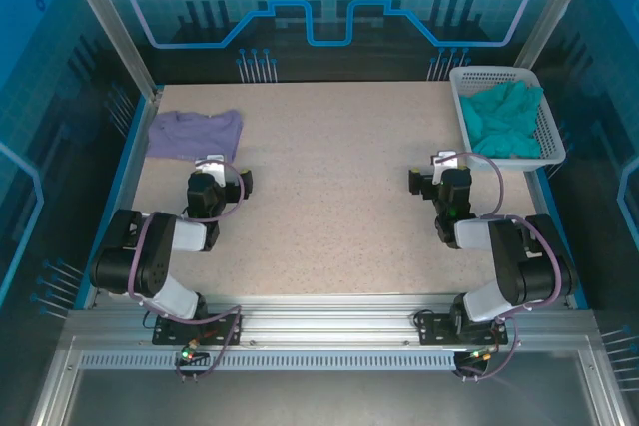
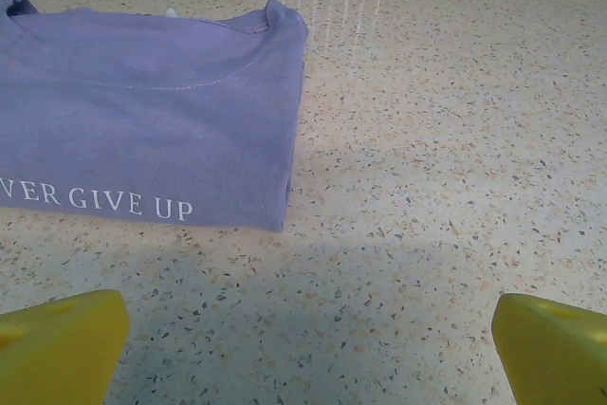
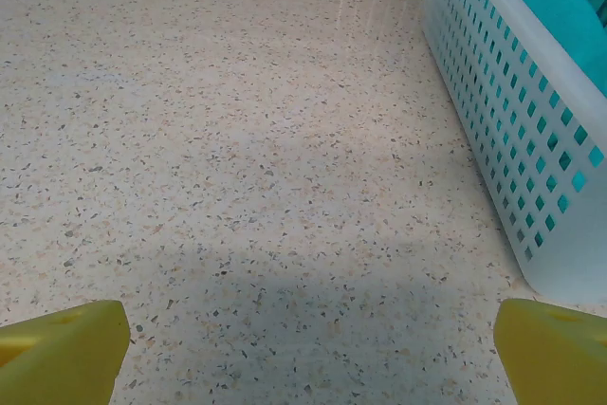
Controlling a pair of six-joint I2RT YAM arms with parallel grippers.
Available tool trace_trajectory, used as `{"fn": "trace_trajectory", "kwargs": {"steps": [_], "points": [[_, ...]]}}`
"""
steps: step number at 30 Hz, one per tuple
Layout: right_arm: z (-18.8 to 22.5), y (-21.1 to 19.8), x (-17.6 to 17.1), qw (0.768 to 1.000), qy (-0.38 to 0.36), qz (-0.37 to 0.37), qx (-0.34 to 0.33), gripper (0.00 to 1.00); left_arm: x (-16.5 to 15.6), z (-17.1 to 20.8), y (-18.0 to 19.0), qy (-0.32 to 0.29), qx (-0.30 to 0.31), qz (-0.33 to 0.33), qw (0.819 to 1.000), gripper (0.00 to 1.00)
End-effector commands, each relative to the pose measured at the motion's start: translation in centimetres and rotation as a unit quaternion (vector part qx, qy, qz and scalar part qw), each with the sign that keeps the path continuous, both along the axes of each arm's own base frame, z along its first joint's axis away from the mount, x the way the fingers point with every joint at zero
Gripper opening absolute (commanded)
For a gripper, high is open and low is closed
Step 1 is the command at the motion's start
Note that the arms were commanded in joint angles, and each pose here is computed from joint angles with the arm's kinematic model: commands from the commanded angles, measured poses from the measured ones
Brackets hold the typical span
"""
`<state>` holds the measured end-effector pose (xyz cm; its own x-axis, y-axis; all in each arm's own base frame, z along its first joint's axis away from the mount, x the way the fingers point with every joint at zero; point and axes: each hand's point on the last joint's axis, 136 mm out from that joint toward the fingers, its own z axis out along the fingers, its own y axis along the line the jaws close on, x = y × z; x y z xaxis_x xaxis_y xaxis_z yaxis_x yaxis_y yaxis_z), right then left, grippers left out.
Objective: Fold the inside-out t-shirt
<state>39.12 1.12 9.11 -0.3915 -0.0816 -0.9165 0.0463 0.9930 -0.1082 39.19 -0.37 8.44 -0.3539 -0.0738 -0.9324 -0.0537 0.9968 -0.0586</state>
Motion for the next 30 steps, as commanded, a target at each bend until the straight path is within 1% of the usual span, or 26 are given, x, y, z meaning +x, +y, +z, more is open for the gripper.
{"fn": "trace_trajectory", "kwargs": {"steps": [1,25,27,30], "points": [[0.6,-0.3,0.3,1.0,-0.014,-0.007,0.005,1.0,0.6,1.1,-0.1,-0.015,0.001,-0.008,1.0,0.99],[0.5,-0.3,0.3,1.0,-0.013,-0.007,0.007,1.0,0.6,1.0,0.1,-0.012,-0.007,-0.008,1.0,0.99],[1.0,-0.4,0.3,1.0,-0.015,-0.013,0.001,1.0,0.6,1.3,0.7,-0.016,-0.003,0.01,1.0,0.99],[2.2,0.5,-0.3,0.999,-0.035,0.007,-0.014,1.0,-0.5,3.4,2.7,-0.033,-0.008,0.069,0.997,0.99]]}}
